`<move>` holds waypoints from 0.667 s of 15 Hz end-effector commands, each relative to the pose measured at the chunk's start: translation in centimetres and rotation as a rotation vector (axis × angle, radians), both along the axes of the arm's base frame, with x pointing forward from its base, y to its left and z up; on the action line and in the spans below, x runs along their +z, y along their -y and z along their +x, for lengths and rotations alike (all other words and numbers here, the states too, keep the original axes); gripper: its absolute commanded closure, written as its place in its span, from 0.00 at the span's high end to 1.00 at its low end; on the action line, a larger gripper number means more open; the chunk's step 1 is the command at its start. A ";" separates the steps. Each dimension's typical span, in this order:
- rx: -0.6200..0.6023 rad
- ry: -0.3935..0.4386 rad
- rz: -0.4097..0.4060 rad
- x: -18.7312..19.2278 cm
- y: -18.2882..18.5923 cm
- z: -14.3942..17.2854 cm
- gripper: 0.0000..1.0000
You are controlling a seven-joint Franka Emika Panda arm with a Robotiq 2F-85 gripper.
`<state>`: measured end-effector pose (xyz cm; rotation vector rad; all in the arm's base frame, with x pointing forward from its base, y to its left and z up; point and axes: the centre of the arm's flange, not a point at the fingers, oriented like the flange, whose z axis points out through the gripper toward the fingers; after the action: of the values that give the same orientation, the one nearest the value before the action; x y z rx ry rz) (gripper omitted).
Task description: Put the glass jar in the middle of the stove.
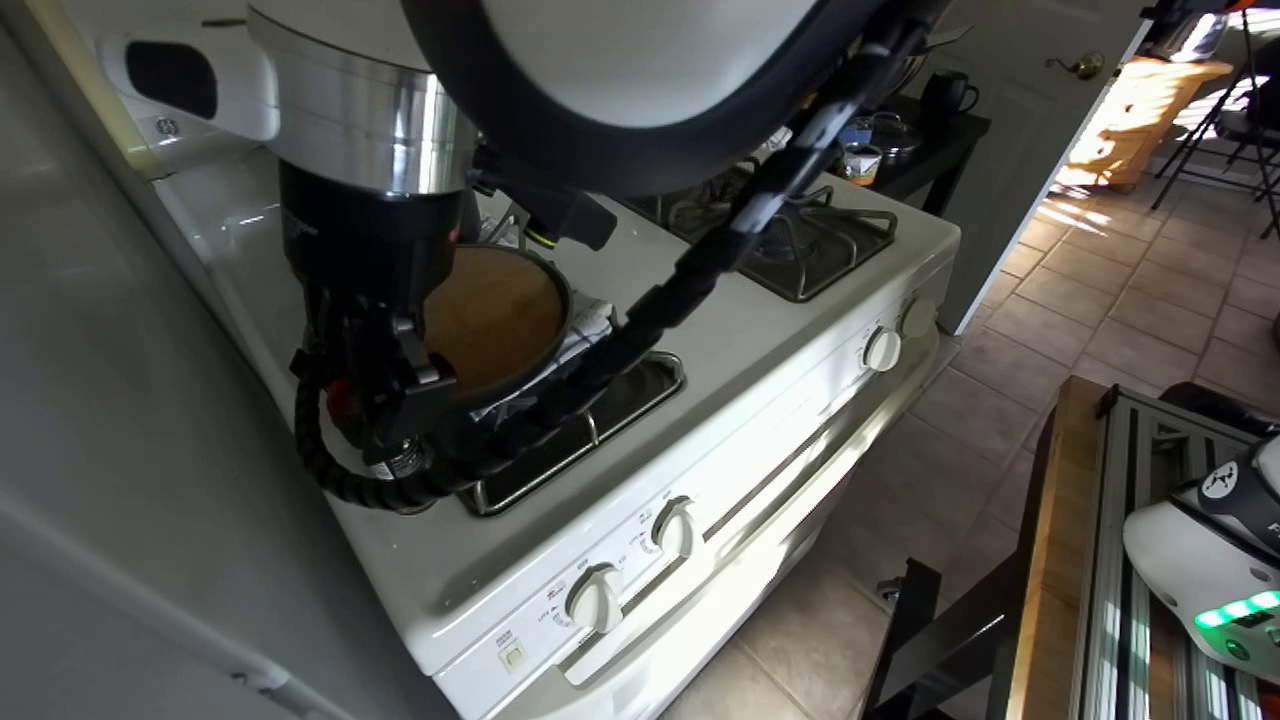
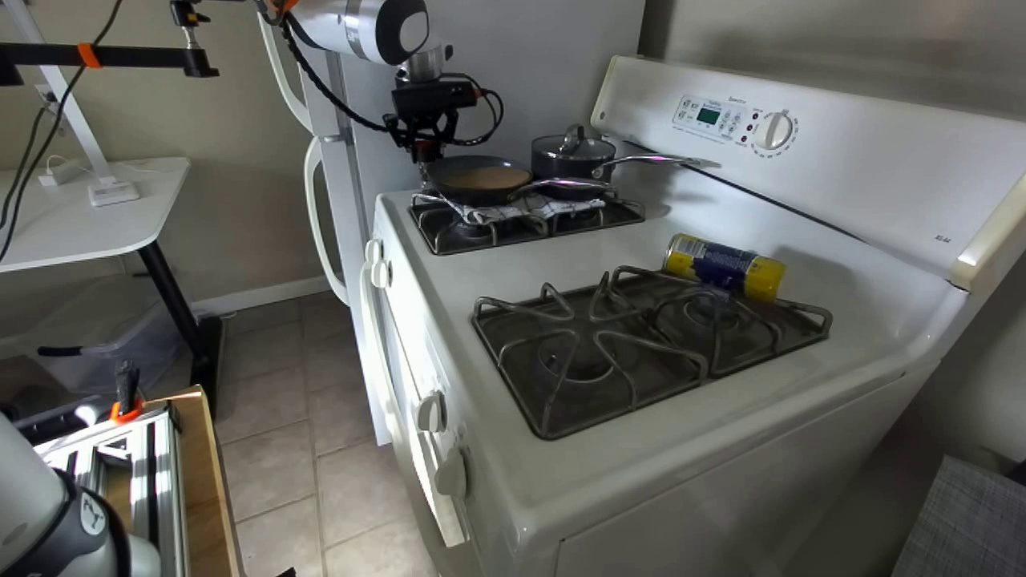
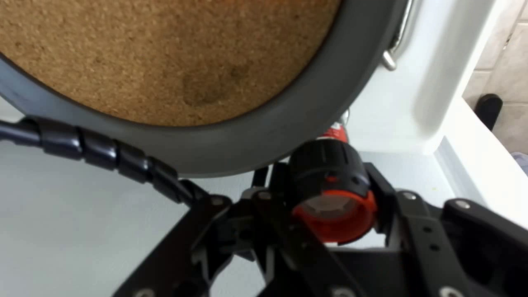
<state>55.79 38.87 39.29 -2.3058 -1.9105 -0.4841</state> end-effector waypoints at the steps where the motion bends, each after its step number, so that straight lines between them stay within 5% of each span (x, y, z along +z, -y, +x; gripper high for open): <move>1: -0.002 -0.041 -0.021 0.4 -0.3 0.2 0.18; 10: 0.043 0.042 0.075 8.6 0.7 -2.5 0.18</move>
<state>55.13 39.75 44.44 -2.2623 -1.9172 -0.5548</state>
